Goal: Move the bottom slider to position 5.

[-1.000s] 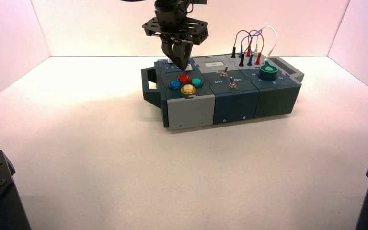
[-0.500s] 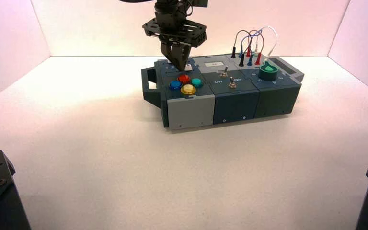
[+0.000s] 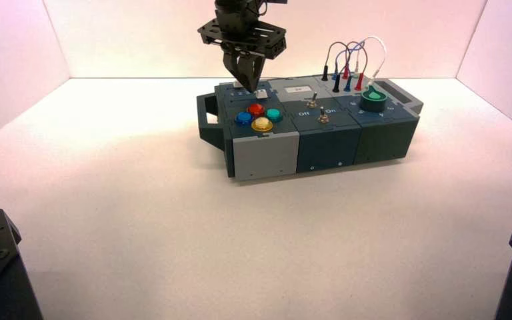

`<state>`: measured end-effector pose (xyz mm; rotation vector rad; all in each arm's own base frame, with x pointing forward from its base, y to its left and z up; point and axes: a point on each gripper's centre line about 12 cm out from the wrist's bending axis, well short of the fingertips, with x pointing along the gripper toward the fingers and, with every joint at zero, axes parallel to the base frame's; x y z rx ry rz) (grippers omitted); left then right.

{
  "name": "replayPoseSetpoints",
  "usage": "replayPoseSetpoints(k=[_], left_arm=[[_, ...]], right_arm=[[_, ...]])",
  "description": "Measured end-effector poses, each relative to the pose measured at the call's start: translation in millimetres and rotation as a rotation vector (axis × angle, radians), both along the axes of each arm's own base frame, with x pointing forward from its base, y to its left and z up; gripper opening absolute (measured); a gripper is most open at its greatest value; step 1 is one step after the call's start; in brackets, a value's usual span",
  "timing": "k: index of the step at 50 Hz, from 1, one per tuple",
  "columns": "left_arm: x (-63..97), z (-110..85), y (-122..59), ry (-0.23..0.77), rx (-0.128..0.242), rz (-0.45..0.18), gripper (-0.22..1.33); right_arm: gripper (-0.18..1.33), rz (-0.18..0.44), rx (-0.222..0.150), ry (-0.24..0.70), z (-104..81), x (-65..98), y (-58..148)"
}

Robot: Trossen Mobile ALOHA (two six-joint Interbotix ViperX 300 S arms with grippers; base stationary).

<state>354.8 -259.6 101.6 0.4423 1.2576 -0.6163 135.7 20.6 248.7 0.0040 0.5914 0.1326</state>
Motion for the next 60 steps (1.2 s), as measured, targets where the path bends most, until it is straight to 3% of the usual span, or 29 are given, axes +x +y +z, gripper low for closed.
replayPoseSetpoints(k=[30, 60], left_arm=[[-2.6, -1.1, 1.7, 0.02, 0.014, -0.003, -0.16], [-3.2, -6.7, -7.9, 0.025, 0.018, -0.023, -0.16]], right_arm=[[-0.14, -0.001, -0.001, -0.002, 0.6, 0.1, -0.2], [-0.14, 0.0, 0.0, -0.002, 0.6, 0.1, 0.0]])
